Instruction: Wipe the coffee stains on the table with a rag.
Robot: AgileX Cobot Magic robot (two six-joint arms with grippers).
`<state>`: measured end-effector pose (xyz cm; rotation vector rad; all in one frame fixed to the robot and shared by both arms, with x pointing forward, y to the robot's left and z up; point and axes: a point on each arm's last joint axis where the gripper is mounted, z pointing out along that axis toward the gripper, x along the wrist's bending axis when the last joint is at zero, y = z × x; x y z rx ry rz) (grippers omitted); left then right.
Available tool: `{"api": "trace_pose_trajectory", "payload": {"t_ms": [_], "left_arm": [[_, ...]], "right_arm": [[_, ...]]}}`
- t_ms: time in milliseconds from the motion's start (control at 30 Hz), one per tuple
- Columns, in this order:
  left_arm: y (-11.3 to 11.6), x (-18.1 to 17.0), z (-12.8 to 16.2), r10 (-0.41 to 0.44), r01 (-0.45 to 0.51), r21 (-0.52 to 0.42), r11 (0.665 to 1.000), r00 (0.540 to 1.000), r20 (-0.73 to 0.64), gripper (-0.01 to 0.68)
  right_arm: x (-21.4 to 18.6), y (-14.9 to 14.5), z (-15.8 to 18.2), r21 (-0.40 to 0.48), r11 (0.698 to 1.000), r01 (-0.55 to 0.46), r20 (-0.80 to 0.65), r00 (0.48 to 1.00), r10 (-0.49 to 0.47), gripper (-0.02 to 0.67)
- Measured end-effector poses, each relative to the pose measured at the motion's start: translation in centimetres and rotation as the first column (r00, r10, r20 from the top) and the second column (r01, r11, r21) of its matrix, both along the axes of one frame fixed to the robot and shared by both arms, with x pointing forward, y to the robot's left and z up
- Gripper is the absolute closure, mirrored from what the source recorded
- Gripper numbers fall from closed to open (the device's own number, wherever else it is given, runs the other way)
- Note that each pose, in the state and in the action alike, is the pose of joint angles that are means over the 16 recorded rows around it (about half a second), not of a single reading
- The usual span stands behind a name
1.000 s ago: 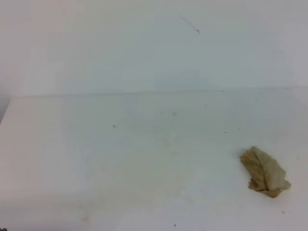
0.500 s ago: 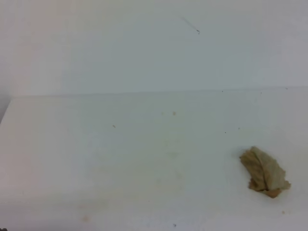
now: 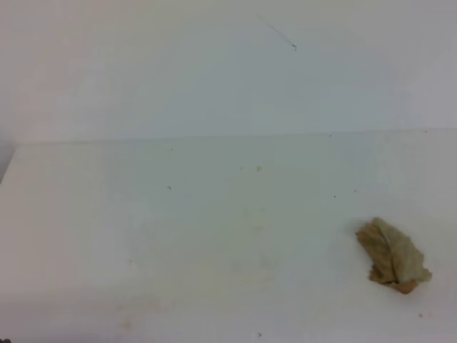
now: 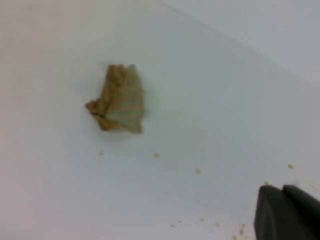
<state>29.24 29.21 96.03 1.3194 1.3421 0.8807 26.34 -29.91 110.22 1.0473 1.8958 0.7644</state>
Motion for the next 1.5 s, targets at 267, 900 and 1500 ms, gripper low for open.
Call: {"api": "trace_pose_trajectory", "payload": {"t_ms": [267, 900, 1500], "left_arm": [[0.0, 0.0, 0.0, 0.0, 0.0, 0.0, 1.0, 1.0, 0.0, 0.675], [0.0, 0.0, -0.1, 0.0, 0.0, 0.0, 1.0, 1.0, 0.0, 0.675], [0.0, 0.0, 0.0, 0.0, 0.0, 0.0, 1.0, 1.0, 0.0, 0.675]], "right_arm": [[-1.4, -1.6, -1.1, -0.14, 0.986, 0.089, 0.104, 0.992, -0.075, 0.648], [1.8, -0.6, -8.5, 0.286, 0.941, 0.182, 0.39, 0.875, -0.288, 0.649], [2.7, -1.3, -14.4, 0.313, 0.87, 0.381, 0.21, 0.865, -0.455, 0.649]]}}
